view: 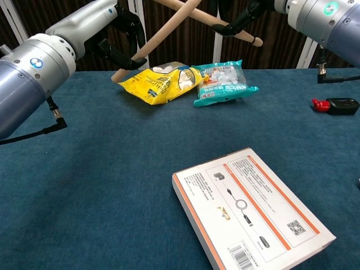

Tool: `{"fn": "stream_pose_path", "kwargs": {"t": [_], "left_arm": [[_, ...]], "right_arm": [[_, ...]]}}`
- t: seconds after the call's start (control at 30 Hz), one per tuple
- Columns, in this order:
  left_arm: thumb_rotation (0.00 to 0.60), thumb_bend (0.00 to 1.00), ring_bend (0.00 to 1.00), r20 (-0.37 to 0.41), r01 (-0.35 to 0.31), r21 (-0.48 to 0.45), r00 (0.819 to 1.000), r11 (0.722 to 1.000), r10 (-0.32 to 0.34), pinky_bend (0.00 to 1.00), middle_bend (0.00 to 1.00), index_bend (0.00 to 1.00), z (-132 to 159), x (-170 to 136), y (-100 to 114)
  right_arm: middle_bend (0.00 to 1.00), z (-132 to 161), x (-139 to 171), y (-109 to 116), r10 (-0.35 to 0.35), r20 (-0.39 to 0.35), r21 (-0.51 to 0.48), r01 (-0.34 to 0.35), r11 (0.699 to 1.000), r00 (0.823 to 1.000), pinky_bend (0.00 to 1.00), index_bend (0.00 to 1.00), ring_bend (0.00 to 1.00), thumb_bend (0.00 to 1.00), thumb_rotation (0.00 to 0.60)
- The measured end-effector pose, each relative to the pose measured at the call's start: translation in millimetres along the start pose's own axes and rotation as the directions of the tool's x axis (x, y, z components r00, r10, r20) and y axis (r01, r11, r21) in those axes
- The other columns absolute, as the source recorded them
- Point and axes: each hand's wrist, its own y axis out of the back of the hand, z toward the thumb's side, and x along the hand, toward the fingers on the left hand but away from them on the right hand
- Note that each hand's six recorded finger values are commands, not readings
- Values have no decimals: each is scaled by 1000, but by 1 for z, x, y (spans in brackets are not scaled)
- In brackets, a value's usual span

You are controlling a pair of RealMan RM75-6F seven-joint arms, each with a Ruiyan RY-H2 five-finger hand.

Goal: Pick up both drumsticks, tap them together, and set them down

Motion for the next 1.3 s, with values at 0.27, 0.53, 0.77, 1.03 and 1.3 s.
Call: {"fn": "stream_pose_path", "kwargs": {"t": [0.27, 0.53, 0.77, 1.03, 1.3], "left_arm": [[600, 543, 123, 1, -21, 11, 1000, 1000, 21, 0, 628, 685, 5, 3, 5], [600, 543, 123, -8, -39, 18, 999, 999, 40, 0, 629, 687, 4, 6, 10], [600, 543, 123, -13, -40, 16, 999, 999, 40, 0, 629, 687, 6, 6, 9], [600, 543, 123, -20, -35, 8, 999, 999, 35, 0, 629, 689, 8, 7, 7], [600, 543, 123, -33, -47, 8, 998, 999, 47, 0, 629, 689, 6, 8, 9]], "right_arm": [[645, 3, 1, -1, -1, -5, -1, 1, 1000, 1000, 11, 749, 394, 543, 600], [645, 2, 3, 0, -1, -3, -1, 1, 1000, 1000, 11, 749, 394, 546, 600], [645, 4, 3, 0, 2, -9, 3, -2, 1000, 1000, 11, 749, 394, 547, 600], [645, 7, 4, -1, 5, -15, 7, -4, 1000, 1000, 17, 749, 394, 548, 600], [644, 6, 6, -4, 7, -12, 5, -7, 1000, 1000, 17, 749, 394, 548, 600]]}}
